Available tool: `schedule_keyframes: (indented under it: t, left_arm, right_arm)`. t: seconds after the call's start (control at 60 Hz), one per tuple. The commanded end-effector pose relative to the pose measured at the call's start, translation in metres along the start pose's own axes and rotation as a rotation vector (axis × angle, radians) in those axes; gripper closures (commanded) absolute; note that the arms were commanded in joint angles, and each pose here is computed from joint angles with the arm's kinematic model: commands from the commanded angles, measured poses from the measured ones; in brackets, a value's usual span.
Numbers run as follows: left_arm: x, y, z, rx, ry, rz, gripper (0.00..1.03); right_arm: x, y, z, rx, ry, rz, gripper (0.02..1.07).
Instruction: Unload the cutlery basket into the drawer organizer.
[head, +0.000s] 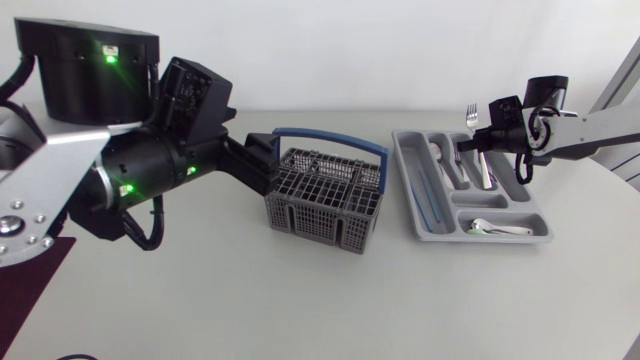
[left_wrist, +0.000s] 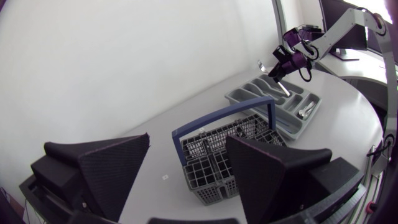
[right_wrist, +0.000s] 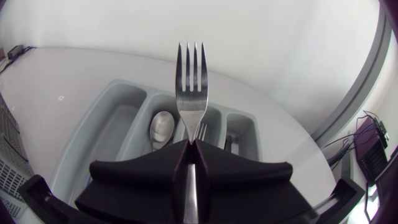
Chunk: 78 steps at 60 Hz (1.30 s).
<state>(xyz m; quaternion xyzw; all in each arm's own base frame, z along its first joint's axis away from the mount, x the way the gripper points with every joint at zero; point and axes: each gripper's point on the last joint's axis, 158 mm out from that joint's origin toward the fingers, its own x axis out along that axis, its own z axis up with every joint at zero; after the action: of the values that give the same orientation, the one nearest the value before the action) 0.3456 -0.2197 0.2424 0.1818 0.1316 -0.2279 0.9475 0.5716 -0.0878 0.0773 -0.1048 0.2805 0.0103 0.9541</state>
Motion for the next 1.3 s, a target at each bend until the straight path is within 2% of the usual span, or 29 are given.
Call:
schedule_keyframes:
  t: [0.0, 0.333, 0.383, 0.4, 0.533, 0.717, 0.817, 0.917, 1.083, 1.283]
  left_arm:
    - [-0.001, 0.002, -0.006, 0.014, -0.003, 0.002, 0.05]
    - [0.004, 0.007, -0.021, 0.004, 0.013, 0.002, 0.05]
    - [0.004, 0.008, -0.022, 0.004, 0.015, 0.003, 0.05]
    - [0.005, 0.007, -0.023, 0.005, 0.016, 0.001, 0.05]
    - [0.005, 0.008, -0.024, 0.003, 0.018, 0.0, 0.05]
    - [0.006, 0.006, -0.027, 0.004, 0.024, -0.008, 0.05]
    - [0.009, 0.007, -0.029, 0.002, 0.029, -0.011, 0.05]
    - [0.015, 0.01, -0.036, -0.011, 0.041, -0.024, 0.05]
    - [0.036, 0.011, -0.059, -0.05, 0.095, -0.082, 0.05]
    - [0.071, 0.035, -0.098, -0.078, 0.176, -0.063, 0.05]
  right_arm:
    - [0.017, -0.009, -0.007, 0.074, 0.027, -0.006, 1.01]
    - [0.06, -0.017, -0.043, 0.159, 0.141, -0.006, 1.01]
    - [0.064, -0.017, -0.047, 0.164, 0.154, -0.007, 0.97]
    - [0.067, -0.019, -0.05, 0.167, 0.159, -0.01, 0.91]
    - [0.076, -0.024, -0.06, 0.174, 0.187, -0.021, 0.88]
    - [0.079, -0.026, -0.07, 0.182, 0.217, -0.017, 0.7]
    - [0.057, -0.024, -0.053, 0.179, 0.175, -0.002, 0.6]
    - [0.025, -0.012, -0.029, 0.144, 0.103, 0.013, 0.6]
    - [-0.034, 0.048, -0.014, 0.08, 0.048, 0.129, 0.59]
    - [-0.079, 0.114, -0.014, 0.013, 0.049, 0.247, 0.58]
